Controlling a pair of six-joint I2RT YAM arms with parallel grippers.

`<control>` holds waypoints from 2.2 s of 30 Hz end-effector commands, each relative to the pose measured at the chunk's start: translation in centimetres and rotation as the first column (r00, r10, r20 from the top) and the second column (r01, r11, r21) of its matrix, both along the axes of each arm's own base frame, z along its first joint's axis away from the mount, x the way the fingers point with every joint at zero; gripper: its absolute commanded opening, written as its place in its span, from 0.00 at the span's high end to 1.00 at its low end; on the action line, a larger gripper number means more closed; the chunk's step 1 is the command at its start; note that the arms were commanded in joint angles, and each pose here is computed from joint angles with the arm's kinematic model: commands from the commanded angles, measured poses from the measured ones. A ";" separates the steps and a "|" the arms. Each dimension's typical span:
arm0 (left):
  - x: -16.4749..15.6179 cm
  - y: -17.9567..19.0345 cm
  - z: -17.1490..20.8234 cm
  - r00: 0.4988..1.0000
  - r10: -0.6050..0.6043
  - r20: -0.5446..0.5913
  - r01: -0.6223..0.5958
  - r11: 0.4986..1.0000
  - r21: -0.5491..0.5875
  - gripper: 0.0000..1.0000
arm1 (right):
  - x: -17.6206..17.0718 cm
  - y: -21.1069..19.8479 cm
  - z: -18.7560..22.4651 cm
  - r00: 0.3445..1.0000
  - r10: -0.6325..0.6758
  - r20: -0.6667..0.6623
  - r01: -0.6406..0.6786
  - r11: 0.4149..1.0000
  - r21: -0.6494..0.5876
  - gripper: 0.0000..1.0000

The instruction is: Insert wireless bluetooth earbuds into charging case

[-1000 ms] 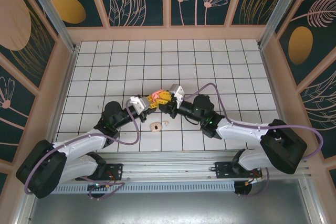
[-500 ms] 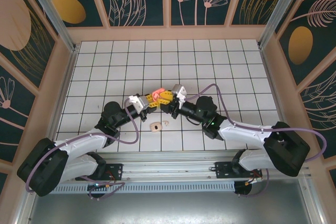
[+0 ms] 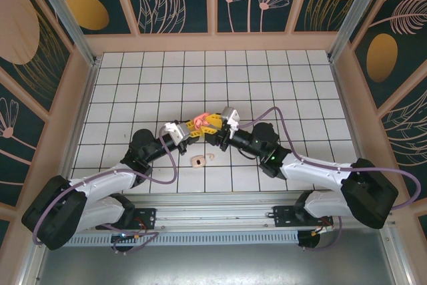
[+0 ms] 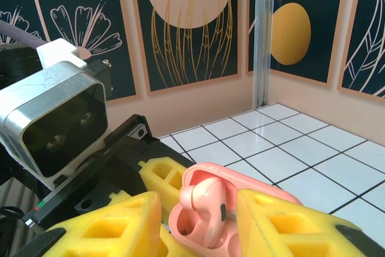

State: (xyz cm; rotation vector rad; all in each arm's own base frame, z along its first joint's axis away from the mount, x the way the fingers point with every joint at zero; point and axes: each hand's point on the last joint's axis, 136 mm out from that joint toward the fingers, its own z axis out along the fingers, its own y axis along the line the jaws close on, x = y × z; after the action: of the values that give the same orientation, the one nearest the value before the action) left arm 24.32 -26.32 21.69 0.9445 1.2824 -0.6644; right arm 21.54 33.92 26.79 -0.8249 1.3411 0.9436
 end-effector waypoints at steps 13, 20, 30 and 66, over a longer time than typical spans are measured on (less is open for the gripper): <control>-0.2 -0.5 0.9 0.999 -0.027 0.047 0.027 1.000 0.011 0.98 | 0.7 1.1 0.9 1.000 -0.004 -0.018 0.004 0.999 0.038 0.59; -0.1 -0.5 1.2 0.998 -0.028 0.056 0.028 1.000 0.009 0.98 | 0.9 1.5 0.7 1.000 0.002 -0.025 -0.001 0.999 0.038 0.59; 0.2 -0.2 1.6 0.998 0.002 0.059 -0.001 1.000 -0.003 0.98 | 0.8 1.2 -0.1 0.999 -0.008 -0.040 0.009 1.000 0.028 0.67; 0.2 -0.5 3.0 0.999 -0.021 0.043 0.024 0.997 -0.070 0.98 | 0.0 0.0 0.1 0.999 -0.035 0.002 0.035 0.999 0.008 0.82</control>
State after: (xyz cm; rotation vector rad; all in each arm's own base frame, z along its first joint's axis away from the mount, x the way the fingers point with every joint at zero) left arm 24.74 -26.37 22.42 0.9144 1.2777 -0.6705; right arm 21.87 34.35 26.27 -0.7967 1.3727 0.9347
